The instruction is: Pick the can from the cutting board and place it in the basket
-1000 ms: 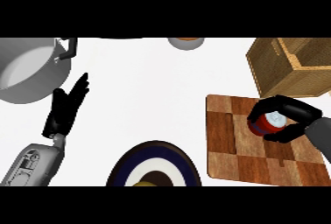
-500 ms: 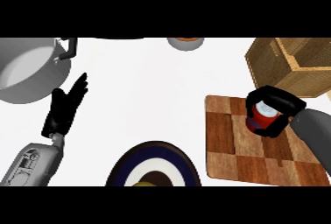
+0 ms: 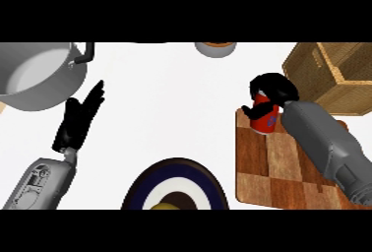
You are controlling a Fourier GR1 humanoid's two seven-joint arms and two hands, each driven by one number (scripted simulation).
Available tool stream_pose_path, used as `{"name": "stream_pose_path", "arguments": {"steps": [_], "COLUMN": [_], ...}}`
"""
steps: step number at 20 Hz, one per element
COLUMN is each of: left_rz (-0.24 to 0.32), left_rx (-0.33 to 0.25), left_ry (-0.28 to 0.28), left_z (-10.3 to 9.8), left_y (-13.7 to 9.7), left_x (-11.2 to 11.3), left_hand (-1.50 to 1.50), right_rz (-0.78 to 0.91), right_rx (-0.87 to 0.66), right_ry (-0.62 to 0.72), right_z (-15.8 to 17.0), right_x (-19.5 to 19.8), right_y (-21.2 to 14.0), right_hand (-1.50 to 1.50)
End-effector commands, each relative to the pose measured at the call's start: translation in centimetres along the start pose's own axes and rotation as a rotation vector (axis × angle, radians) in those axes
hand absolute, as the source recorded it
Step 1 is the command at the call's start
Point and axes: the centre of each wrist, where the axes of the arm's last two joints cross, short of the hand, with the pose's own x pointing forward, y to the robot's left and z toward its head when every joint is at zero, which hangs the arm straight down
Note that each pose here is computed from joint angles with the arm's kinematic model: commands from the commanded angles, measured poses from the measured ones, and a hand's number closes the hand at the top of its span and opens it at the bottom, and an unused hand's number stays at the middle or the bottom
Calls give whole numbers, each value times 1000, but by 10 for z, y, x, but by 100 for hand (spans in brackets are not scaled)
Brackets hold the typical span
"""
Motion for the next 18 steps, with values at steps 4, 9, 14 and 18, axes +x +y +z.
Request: {"name": "stream_pose_path", "arguments": {"steps": [4, 9, 14, 18], "left_rz": [10, 4, 25, 6], "left_rx": [28, 42, 59, 45], "left_ry": [2, 30, 24, 29], "left_z": [10, 4, 15, 21], "left_y": [10, 10, 18, 22], "left_x": [-12, -2, -11, -14], "left_hand": [0, 0, 0, 0], "right_rz": [-255, -501, -580, -564], "right_rx": [-142, -342, -498, -576], "right_ry": [161, 80, 64, 109], "right_z": [-33, -31, -14, 3], "right_x": [132, 164, 190, 190], "right_y": [-23, -85, -160, -188], "right_hand": [150, 150, 150, 150]}}
